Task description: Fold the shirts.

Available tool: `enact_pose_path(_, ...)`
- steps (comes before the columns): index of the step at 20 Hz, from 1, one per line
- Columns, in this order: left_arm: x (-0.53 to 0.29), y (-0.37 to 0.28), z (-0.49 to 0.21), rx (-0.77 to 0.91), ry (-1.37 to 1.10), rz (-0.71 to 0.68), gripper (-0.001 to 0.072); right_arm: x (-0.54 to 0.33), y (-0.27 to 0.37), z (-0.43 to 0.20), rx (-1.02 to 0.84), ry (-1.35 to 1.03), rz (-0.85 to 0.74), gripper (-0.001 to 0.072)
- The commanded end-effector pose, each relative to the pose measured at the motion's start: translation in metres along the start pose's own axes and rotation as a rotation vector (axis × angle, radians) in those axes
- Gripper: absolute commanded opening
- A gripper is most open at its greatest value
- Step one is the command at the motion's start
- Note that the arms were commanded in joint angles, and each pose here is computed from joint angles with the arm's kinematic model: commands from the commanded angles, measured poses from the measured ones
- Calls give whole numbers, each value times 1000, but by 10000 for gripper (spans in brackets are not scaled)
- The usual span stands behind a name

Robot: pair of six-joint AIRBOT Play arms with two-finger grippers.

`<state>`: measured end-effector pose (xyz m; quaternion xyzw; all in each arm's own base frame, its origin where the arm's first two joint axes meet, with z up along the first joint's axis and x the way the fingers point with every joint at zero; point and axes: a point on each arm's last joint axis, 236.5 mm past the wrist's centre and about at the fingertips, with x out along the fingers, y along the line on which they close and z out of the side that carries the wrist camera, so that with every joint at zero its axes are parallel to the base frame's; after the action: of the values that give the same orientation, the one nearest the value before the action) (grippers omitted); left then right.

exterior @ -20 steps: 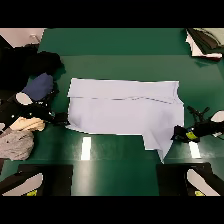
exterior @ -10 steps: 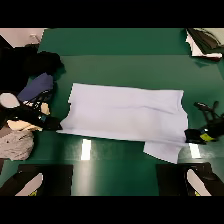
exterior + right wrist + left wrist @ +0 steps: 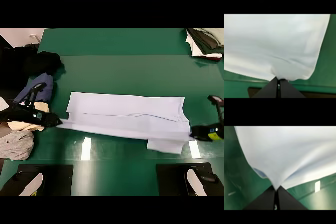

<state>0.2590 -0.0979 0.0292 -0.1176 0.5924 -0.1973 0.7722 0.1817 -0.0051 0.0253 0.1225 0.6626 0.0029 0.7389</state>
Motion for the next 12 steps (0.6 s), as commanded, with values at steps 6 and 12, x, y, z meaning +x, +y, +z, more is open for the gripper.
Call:
enact_pose_path(6,37,40,93,-77,-158,52,21,17,4,96,-14,-21,45,19)
enact_pose_path(12,52,65,156,-138,-274,85,162,53,17,166,11,-62,51,75)
